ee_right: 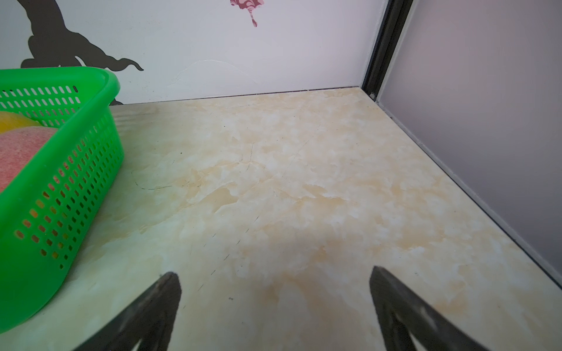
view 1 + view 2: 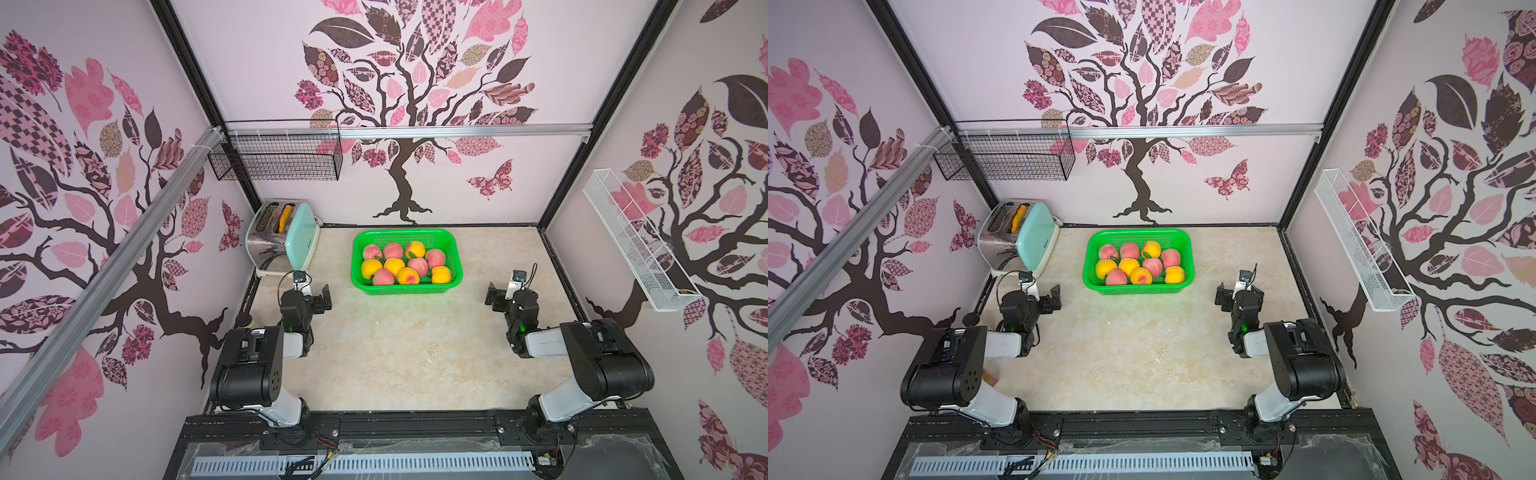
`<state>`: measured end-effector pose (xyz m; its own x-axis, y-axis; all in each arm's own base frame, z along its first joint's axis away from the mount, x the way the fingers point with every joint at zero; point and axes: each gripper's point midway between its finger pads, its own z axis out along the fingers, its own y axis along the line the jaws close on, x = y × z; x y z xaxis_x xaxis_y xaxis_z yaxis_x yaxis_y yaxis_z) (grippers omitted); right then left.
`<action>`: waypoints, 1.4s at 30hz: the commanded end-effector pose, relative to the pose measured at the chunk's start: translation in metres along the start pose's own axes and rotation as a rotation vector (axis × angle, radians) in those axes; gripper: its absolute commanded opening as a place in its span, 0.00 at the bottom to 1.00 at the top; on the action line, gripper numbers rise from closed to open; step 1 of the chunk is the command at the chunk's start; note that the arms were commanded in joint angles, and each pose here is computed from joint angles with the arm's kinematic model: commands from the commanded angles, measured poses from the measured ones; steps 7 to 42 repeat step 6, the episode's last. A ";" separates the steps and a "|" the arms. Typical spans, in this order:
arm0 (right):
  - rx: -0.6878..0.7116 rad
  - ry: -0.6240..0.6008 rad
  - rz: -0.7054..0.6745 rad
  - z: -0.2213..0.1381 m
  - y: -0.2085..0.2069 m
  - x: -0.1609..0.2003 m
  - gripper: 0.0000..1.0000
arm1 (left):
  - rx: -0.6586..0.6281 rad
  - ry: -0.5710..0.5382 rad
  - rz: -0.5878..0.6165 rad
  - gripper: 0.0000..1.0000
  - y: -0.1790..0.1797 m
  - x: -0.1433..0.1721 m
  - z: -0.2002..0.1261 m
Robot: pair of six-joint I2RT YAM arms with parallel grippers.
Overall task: Put the peaches into the basket
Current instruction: Reset both arms
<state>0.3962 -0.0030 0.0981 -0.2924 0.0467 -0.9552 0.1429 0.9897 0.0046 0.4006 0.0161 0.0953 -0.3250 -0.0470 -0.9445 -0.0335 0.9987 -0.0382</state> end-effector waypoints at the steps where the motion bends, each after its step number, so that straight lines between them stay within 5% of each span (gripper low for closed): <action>1: -0.047 0.015 0.019 0.007 0.002 -0.009 1.00 | 0.004 -0.019 0.004 0.98 0.000 -0.005 0.000; 42: -0.043 0.002 0.018 0.006 0.001 -0.011 1.00 | 0.007 -0.017 0.003 0.98 0.000 -0.005 -0.001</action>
